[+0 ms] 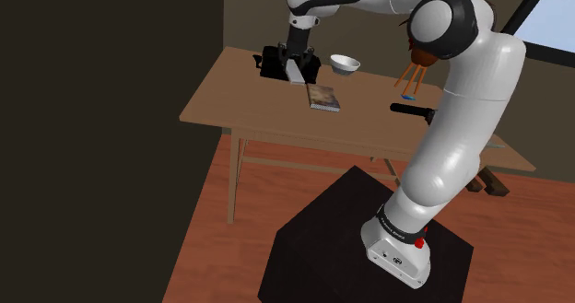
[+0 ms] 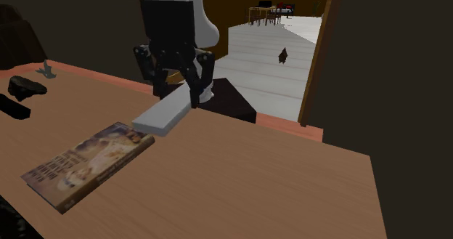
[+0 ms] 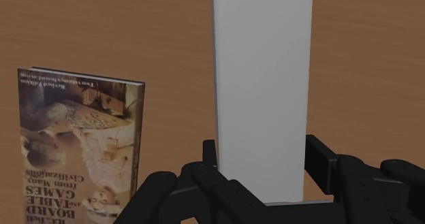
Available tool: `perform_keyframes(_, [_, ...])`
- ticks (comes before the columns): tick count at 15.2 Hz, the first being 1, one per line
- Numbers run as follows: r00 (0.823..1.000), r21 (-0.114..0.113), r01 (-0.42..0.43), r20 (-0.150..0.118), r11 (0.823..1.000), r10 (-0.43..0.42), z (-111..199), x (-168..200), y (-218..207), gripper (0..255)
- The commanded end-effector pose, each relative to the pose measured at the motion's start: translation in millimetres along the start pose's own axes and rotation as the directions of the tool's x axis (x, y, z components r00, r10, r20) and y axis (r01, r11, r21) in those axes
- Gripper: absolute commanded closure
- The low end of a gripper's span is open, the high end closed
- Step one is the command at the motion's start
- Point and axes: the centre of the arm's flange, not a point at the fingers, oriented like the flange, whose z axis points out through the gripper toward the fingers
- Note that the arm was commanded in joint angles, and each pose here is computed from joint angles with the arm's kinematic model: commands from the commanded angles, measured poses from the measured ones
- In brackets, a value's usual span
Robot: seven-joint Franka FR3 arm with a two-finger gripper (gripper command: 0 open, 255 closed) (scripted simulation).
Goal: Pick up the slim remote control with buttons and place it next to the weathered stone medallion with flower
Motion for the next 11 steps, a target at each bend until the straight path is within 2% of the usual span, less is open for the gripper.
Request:
perform_keyframes(1, [1.0,0.0,0.0,0.0,1.0,0.0,-2,-8,18,255])
perform_keyframes(11, [1.0,0.0,0.0,0.0,1.0,0.0,-1,-58,140,255])
